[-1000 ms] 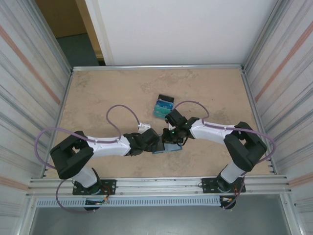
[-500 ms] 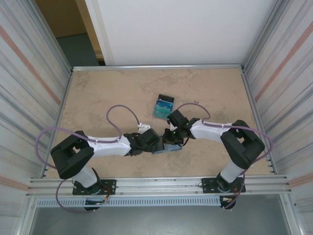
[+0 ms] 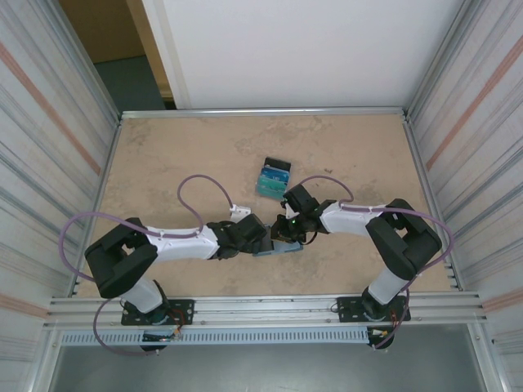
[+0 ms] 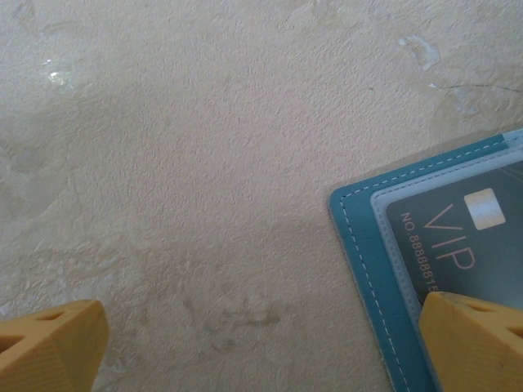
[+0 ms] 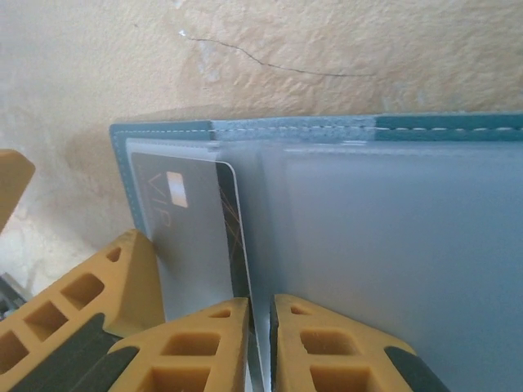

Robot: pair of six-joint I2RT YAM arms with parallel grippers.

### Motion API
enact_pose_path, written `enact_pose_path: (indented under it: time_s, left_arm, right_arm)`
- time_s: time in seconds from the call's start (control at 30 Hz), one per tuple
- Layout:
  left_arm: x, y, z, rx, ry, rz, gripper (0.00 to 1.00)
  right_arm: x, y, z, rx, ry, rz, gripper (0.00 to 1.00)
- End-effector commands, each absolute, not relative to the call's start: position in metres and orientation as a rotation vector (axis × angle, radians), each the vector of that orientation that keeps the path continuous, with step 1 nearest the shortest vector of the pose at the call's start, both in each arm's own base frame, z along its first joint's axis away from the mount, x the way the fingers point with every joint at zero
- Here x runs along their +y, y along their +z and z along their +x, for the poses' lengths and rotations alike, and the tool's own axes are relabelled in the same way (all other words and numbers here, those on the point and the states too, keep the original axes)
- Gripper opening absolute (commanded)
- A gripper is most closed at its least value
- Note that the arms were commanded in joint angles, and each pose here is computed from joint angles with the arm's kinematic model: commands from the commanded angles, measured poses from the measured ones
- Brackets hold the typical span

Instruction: Take the credit cards out of the card holder

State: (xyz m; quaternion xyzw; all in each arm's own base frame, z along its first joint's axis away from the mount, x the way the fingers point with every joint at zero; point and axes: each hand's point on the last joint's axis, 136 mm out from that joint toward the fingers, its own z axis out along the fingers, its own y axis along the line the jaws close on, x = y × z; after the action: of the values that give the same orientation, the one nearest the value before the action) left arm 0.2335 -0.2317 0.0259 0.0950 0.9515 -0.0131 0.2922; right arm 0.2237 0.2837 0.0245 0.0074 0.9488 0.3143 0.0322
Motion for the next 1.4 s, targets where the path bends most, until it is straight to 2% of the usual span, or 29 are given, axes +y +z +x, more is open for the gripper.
enact_pose_path:
  time_s: [0.0,0.27,0.87,1.37]
  left_arm:
    - [-0.219,0.012,0.225,2.598,0.048,0.27,0.99]
    - [-0.219,0.012,0.226,2.597,0.048,0.269,0.99]
    - [-0.217,0.012,0.226,2.595,0.063,0.263,0.99]
    - [-0.215,0.013,0.227,2.594,0.08,0.262,0.99]
  right_arm:
    - [0.287,0.02,0.221,2.932,1.029,0.052,0.16]
    - [0.286,0.018,0.221,2.935,1.041,0.06,0.16]
    - [0.279,0.031,0.227,2.843,1.154,0.108,0.04]
    - [0.278,0.041,0.23,2.778,1.275,0.139,0.09]
